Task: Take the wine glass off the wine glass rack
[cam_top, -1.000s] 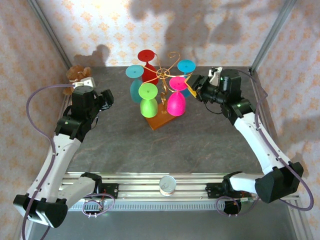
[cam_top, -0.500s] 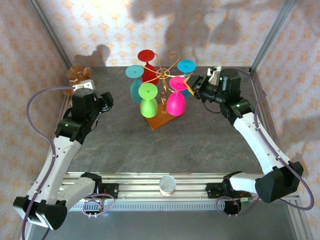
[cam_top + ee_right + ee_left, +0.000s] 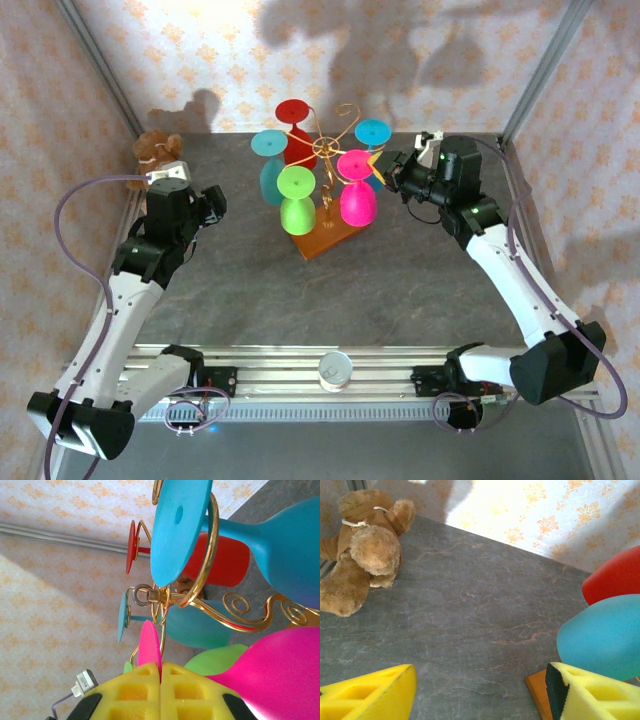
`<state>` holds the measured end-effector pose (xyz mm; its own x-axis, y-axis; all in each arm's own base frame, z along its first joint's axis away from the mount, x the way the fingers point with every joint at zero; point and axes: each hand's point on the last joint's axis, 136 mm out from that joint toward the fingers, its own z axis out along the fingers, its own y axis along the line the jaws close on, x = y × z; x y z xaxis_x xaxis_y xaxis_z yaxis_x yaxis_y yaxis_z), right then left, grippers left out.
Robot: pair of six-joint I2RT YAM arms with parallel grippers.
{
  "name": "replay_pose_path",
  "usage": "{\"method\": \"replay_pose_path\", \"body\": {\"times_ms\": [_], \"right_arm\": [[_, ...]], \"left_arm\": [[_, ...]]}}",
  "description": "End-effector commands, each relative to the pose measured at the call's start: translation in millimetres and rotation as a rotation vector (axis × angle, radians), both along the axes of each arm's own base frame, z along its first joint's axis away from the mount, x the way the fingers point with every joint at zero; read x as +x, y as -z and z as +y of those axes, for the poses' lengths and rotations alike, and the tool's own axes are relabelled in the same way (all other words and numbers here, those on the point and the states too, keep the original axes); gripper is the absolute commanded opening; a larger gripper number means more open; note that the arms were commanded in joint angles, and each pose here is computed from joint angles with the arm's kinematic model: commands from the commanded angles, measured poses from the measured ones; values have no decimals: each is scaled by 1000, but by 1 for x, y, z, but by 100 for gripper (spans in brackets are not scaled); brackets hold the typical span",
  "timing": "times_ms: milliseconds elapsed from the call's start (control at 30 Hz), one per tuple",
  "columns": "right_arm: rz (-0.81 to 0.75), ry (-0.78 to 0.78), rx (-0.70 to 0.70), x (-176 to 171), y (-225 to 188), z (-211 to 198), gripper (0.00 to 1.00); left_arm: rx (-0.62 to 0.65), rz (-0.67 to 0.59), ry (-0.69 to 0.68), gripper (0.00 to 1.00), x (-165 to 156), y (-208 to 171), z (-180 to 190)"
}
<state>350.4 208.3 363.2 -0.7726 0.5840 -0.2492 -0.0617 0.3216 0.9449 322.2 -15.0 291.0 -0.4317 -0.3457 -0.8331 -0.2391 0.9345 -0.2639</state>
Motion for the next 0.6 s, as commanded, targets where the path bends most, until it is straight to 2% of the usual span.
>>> {"method": "replay_pose_path", "body": {"times_ms": [0,267,567], "right_arm": [[-25,-20,51,-1,-15,5,0],[-43,-41,89,-9,-30,6,0],[-40,-45,68,-21,-25,3,0]], "left_arm": [[-2,-38,-8,70,-1,-8,1],[2,-48,-7,70,-2,-11,1],[19,-44,-11,70,-3,-12,3]]}}
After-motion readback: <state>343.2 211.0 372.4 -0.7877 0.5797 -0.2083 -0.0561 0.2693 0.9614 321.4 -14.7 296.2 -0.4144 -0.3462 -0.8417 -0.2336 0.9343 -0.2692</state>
